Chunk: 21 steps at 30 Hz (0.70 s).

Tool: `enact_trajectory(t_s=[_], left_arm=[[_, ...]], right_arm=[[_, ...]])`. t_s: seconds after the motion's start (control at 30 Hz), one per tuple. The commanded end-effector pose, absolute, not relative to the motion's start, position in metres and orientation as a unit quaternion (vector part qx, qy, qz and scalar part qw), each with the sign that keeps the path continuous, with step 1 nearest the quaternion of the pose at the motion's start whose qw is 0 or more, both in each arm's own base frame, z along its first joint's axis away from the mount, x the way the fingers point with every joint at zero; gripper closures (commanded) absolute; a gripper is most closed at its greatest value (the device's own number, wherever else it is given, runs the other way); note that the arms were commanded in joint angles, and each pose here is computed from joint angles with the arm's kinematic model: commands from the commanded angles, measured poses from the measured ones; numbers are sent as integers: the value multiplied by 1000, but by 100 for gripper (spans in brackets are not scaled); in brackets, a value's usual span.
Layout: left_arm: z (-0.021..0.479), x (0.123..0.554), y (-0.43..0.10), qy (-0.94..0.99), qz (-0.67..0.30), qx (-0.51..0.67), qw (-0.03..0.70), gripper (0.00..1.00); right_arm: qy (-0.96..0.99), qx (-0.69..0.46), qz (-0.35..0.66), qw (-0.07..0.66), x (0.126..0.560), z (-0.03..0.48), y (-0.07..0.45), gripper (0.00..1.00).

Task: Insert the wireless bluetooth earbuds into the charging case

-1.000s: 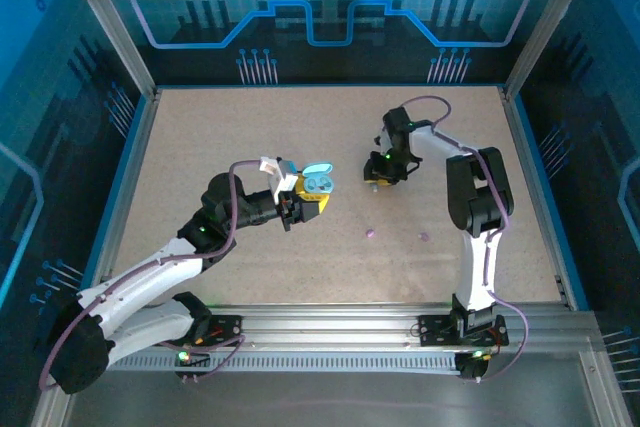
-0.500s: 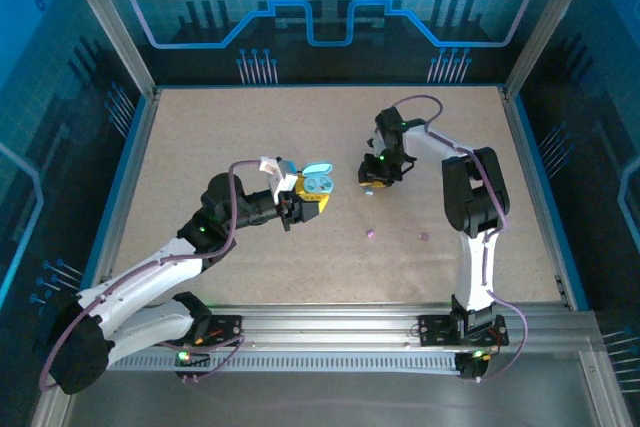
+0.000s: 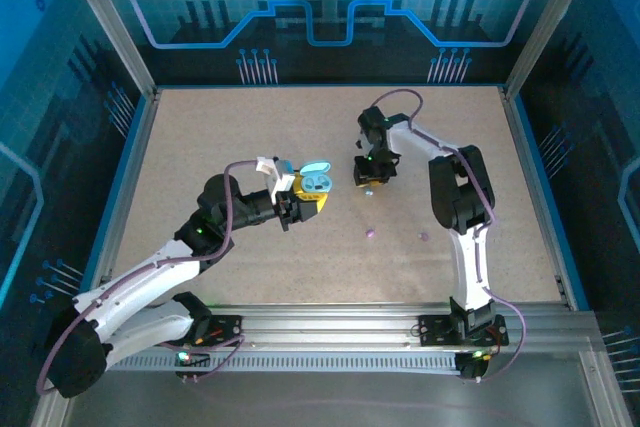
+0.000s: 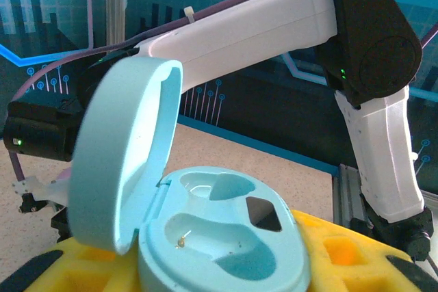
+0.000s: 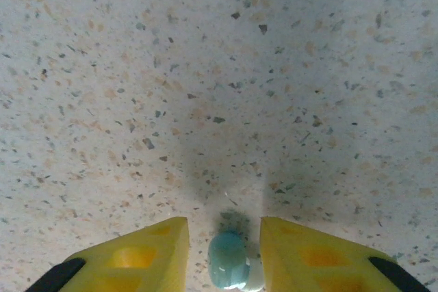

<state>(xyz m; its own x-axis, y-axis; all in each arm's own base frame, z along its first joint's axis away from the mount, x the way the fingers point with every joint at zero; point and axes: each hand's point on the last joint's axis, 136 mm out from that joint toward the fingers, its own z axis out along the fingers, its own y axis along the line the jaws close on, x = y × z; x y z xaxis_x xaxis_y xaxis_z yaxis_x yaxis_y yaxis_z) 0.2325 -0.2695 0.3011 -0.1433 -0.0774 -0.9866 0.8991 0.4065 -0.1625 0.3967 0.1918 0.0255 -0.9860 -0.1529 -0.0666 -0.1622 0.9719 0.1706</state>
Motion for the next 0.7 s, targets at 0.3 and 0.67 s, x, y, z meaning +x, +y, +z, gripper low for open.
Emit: enact_trajectory(t_s=[0.3, 0.67], left_arm=[[304, 230, -267, 616, -435, 326, 570, 70], [304, 230, -268, 617, -435, 326, 570, 70]], right_arm=[[991, -118, 61, -10, 384, 20, 193, 70], [990, -125, 54, -26, 379, 14, 193, 73]])
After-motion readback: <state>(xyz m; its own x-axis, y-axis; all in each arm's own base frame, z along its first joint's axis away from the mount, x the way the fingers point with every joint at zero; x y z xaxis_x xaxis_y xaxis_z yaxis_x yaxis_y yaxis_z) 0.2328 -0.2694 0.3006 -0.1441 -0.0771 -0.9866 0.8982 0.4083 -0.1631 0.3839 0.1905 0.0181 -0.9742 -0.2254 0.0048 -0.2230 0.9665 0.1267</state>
